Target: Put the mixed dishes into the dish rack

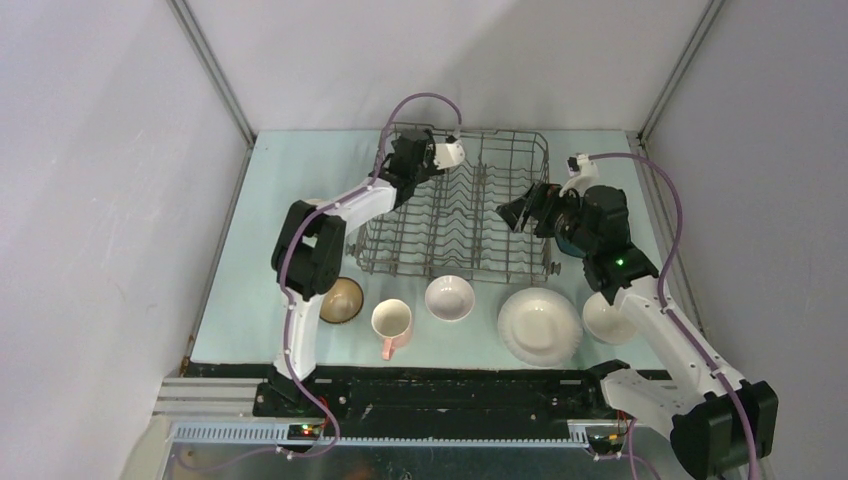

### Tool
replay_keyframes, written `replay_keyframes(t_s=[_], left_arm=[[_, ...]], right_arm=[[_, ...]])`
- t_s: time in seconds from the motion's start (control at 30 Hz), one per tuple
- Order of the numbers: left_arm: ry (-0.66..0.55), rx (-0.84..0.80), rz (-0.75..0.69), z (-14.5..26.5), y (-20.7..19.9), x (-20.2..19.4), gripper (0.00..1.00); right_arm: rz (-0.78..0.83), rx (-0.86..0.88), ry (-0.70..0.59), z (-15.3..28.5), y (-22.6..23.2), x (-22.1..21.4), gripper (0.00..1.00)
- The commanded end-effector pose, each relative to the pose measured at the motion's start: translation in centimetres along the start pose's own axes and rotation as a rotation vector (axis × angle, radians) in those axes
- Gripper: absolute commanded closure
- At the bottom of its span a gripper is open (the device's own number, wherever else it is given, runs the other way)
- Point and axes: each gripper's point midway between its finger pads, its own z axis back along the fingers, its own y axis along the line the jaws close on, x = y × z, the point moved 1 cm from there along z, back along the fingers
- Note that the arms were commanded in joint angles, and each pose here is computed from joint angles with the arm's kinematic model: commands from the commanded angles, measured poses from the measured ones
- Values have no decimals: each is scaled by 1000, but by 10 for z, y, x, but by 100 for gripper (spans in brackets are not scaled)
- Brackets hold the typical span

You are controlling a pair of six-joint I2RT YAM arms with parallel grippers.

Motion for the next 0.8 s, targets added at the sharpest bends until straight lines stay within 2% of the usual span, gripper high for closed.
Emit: replay_keyframes(t_s=[0.0,0.1,0.23,0.33,0.5,0.57,0.63,0.67,0.7,0.77], left_arm=[[-172,74,-74,-3,50,32,100],[-158,2,-77,-14,44,19,100],[-118,-13,-119,-26,40,2,100],[-157,-51,-94,-36,31,-1,100],[-141,30,-111,-52,35,-15,100],[-138,12,-123,-55,30,-18,100],[-158,-79,-152,-52,13,-18,87],[-176,-166,-168,-45,-3,-19,65],[-178,-210,-174,-42,-14,-22,49],[-184,-217,-154,-34,-12,-19,43]], right_arm=[[9,28,-12,-5,3,4,6],[6,21,-4,-7,0,2,6],[9,21,-11,-9,-1,3,7],[11,20,-11,-9,-2,1,7],[17,34,-25,-13,-1,4,8],[13,28,-20,-15,-3,3,8],[9,18,-16,-16,-5,1,8],[9,12,-17,-16,-6,1,8],[9,9,-18,-16,-7,1,8],[9,9,-21,-16,-7,1,8]])
